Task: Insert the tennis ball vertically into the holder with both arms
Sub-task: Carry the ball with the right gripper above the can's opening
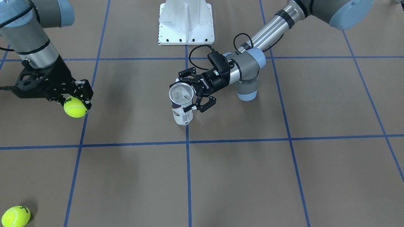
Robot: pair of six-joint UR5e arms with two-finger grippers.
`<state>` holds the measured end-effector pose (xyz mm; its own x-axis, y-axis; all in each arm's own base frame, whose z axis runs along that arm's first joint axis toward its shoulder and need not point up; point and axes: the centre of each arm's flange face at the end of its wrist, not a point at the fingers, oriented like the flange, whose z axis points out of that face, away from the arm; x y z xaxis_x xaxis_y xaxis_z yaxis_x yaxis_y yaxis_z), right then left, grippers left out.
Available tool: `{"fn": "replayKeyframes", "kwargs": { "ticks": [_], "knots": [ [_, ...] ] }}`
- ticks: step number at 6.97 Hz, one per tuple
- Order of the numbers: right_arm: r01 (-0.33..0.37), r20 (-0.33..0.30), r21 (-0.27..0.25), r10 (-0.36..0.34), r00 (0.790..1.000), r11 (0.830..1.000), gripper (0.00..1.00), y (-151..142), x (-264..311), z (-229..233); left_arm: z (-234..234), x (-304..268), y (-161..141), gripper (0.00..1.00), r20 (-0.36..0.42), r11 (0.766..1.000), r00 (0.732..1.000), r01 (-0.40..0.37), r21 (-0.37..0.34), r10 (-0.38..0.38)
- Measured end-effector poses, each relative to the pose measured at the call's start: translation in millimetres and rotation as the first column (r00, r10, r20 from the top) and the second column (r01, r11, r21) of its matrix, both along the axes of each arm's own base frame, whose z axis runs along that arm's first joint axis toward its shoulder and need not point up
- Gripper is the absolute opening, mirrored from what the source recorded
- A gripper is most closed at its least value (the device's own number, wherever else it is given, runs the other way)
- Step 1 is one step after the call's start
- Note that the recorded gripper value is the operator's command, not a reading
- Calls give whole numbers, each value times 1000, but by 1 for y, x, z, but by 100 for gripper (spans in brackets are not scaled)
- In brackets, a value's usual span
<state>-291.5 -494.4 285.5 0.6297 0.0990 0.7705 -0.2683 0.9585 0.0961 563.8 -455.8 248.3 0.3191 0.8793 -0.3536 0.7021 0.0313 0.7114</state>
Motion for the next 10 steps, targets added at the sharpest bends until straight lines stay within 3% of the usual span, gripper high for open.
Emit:
{"fn": "replayKeyframes", "kwargs": {
  "ticks": [3, 6, 10],
  "knots": [
    [-58, 99, -111, 69, 993, 992, 0, 7, -29, -120, 0, 1, 1, 99, 1, 1000, 1000, -1, 0, 1],
    [-74, 152, -159, 99, 983, 984, 0, 26, -64, -201, -1, 3, 3, 99, 0, 1000, 1000, -4, 0, 4],
    [-134, 95, -180, 153, 984, 974, 0, 35, -132, -237, -1, 3, 3, 99, -1, 1000, 1000, -4, 1, 4]
  ]
}}
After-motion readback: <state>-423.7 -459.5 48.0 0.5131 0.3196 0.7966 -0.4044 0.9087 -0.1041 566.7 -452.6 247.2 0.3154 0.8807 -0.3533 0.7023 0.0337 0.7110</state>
